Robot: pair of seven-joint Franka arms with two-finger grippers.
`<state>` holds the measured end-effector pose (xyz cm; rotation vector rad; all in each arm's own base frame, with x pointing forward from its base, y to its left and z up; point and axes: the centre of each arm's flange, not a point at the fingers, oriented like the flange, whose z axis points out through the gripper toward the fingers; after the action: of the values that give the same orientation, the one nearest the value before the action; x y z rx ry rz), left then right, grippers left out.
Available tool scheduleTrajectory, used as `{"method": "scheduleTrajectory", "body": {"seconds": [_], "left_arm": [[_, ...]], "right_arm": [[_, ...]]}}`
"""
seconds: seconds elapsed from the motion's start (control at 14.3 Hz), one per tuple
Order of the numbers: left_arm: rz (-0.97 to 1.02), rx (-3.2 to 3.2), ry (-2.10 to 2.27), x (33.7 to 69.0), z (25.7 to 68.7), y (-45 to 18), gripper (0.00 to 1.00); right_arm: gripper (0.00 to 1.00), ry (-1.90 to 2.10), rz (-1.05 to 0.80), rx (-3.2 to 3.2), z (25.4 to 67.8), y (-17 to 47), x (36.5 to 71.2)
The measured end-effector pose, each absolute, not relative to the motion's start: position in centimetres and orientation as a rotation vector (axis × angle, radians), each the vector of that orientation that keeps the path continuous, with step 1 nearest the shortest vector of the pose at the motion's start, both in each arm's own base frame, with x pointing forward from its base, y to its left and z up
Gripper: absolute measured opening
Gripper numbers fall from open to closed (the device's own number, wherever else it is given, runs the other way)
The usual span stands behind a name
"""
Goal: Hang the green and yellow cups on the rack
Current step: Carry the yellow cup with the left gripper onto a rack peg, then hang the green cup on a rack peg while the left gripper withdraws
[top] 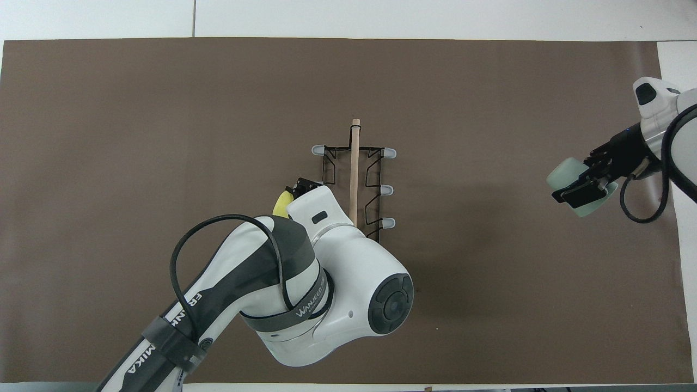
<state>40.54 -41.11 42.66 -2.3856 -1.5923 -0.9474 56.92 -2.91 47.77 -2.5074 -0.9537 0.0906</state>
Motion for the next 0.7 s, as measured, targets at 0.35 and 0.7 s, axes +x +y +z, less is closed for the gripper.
{"method": "scheduleTrajectory", "body": {"seconds": [0.35, 0.7], "left_arm": [[-0.9, -2.427, -1.601, 38.9, 42.9, -42.9, 0.7], [-0.906, -2.441, -1.619, 39.4, 44.4, -42.8, 1.0]], "right_arm": [[0.67, -0.909, -0.144, -2.272, 48.7, -3.4, 57.3], [0.67, -0.757, -0.382, -1.96, 48.3, -0.5, 56.6]]}}
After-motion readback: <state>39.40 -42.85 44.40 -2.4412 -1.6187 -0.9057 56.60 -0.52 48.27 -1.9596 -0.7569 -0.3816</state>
